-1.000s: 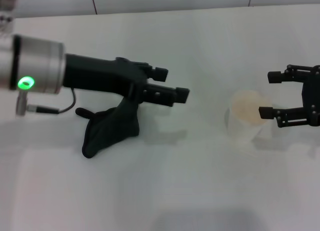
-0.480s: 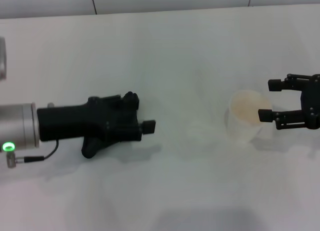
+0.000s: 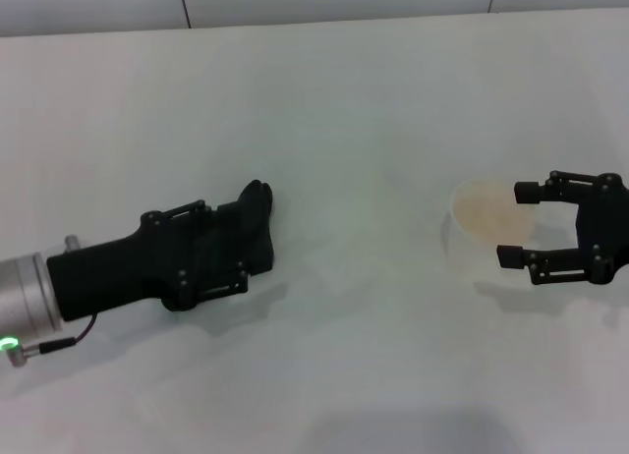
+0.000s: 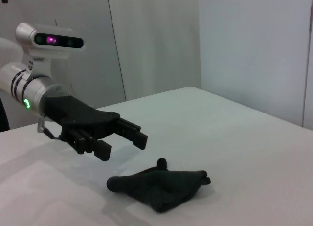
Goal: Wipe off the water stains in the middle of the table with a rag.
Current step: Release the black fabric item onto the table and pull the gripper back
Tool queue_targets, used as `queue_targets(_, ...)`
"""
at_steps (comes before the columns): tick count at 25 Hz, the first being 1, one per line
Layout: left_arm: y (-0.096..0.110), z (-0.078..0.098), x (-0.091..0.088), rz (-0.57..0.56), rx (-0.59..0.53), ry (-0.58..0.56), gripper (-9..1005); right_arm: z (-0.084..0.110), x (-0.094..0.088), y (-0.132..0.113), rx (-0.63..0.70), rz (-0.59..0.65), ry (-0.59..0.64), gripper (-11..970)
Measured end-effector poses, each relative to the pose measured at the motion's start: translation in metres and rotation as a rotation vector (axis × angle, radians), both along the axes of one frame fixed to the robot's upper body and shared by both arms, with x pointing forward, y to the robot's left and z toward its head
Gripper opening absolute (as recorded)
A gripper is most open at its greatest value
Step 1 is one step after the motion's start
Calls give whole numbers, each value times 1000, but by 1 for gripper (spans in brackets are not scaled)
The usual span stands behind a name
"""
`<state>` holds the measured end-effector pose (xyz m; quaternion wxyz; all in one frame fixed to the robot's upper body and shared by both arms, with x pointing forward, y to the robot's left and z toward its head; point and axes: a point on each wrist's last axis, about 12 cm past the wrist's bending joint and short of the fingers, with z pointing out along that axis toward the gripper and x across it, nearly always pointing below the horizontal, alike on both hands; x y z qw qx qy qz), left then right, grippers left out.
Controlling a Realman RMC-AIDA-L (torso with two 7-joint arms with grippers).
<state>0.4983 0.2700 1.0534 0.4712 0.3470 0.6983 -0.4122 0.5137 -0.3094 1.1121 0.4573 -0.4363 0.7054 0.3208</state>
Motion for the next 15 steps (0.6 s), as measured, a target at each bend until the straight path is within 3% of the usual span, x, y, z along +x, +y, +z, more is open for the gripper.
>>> queue_targets(4, 1, -6, -4, 29, -15, -12, 793, -8, -2, -2, 22, -9, -15, 857)
queue_targets(15, 2, -18, -14, -6, 25, 90, 781, -11, -3, -6, 9, -34, -27, 857)
